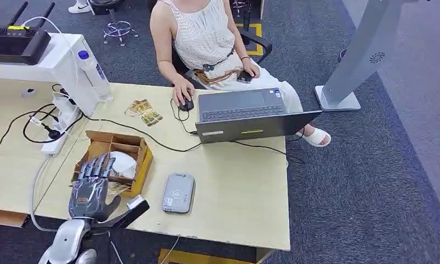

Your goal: Pass the card to the sensor for recognition and then transmit it.

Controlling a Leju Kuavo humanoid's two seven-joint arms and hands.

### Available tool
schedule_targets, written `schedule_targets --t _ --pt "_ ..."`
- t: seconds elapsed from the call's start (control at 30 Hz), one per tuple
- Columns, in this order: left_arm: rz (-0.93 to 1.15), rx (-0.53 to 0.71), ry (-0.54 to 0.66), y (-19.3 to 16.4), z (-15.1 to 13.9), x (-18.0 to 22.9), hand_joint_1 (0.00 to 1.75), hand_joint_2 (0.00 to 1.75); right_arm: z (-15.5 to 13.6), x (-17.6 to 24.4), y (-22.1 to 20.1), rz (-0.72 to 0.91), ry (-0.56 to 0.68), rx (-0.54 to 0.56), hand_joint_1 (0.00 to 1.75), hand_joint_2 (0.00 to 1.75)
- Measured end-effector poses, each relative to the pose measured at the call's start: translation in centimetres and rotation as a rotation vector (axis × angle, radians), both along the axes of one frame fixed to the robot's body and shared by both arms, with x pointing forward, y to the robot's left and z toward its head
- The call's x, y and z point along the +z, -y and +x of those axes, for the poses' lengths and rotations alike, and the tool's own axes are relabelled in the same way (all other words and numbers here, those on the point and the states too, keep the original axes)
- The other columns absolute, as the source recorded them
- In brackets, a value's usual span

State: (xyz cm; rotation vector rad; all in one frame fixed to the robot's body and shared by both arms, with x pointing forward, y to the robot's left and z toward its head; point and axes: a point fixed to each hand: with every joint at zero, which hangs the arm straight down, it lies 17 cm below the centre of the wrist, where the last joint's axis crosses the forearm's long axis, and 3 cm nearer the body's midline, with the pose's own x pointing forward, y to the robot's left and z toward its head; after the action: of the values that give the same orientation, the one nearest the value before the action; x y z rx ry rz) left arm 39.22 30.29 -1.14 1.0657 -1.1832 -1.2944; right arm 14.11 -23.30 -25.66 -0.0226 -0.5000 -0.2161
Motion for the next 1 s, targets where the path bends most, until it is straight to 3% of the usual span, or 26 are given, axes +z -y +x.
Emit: schedule_targets --t 0.37,0.4,1.0 --pt "0.005 0.013 -0.012 -0.4 0.0 -0.3 0.0 1.75 0.0 0.0 0.0 -0.001 -0.001 0.004 0.0 1.75" --pt "0.005 0.013 -0.012 -0.4 0.0 -0.3 1.75 1.75 0.0 0.0 0.0 -0.001 -0.001 0.004 0.0 1.75" --pt "-0.014 0.016 -0.063 -0.4 0.0 -0.9 1.75 1.75 -0.2 -0.1 0.2 -0.002 -0.004 -0.006 0.0 1.75"
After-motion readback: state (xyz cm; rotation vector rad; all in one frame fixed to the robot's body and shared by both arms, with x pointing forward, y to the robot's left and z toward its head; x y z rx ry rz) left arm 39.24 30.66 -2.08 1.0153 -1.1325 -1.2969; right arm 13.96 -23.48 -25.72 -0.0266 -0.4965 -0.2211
